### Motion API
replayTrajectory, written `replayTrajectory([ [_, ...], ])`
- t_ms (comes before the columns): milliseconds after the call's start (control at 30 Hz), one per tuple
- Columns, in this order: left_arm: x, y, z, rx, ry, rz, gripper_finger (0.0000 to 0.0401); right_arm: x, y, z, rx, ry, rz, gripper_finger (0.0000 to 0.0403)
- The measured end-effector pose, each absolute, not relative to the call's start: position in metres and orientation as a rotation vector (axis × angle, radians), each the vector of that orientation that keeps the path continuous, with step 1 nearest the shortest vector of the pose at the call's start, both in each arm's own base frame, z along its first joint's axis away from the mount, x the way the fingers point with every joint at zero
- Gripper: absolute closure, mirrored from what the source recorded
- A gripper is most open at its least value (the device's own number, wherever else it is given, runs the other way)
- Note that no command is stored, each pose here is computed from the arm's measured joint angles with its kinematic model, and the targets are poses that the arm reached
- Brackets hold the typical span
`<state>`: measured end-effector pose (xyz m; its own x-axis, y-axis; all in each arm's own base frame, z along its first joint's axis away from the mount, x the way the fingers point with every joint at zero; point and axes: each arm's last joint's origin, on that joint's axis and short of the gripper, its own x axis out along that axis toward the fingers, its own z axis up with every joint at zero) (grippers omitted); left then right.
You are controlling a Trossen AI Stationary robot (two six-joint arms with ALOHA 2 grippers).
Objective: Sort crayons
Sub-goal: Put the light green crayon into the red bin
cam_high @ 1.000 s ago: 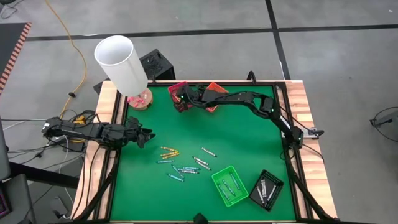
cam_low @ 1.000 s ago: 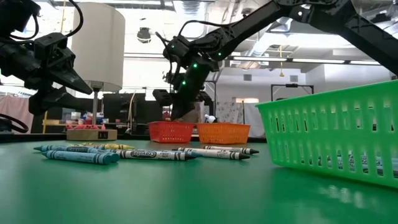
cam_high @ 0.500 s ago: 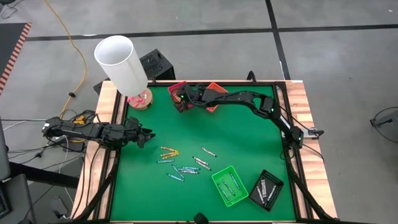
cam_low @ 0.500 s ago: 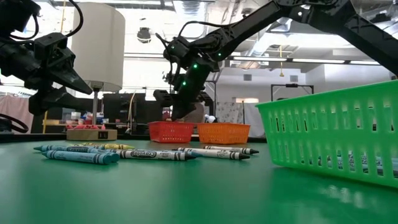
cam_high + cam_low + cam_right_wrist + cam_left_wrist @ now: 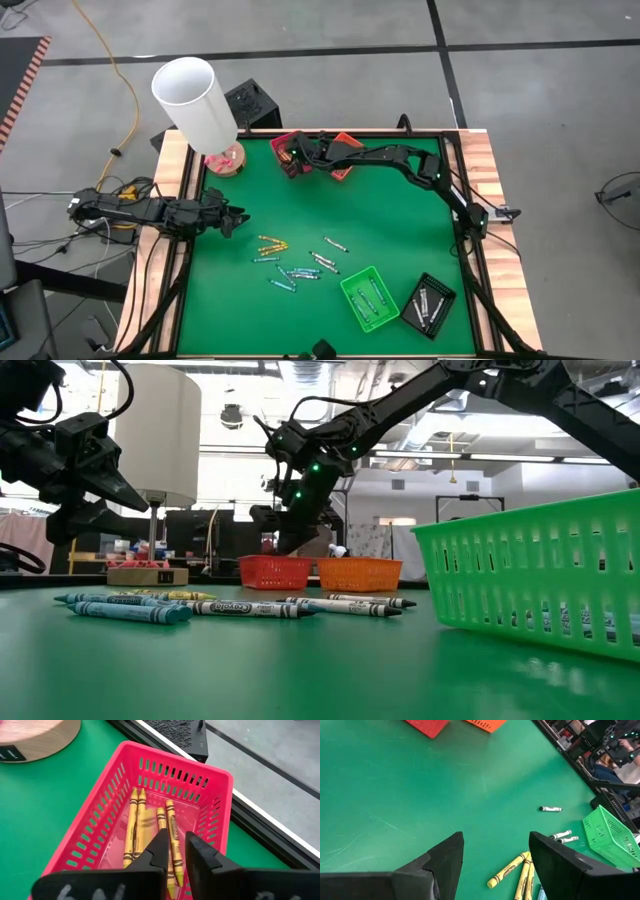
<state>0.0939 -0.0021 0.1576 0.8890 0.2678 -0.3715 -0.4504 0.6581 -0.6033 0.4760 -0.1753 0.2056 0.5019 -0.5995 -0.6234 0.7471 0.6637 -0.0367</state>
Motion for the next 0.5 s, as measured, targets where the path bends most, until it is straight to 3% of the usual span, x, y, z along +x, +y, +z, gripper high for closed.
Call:
replayTrajectory([
  [167,0.094,-0.002,0.158,-0.749,0.26,0.412,0.0186,0.476,-0.175,0.206,0.244,0.655,-0.804,0.0335],
  [500,0.094,-0.002,0.158,-0.749,0.26,0.412,0.0186,0.494,-0.149,0.222,0.206,0.604,-0.479,0.0334],
])
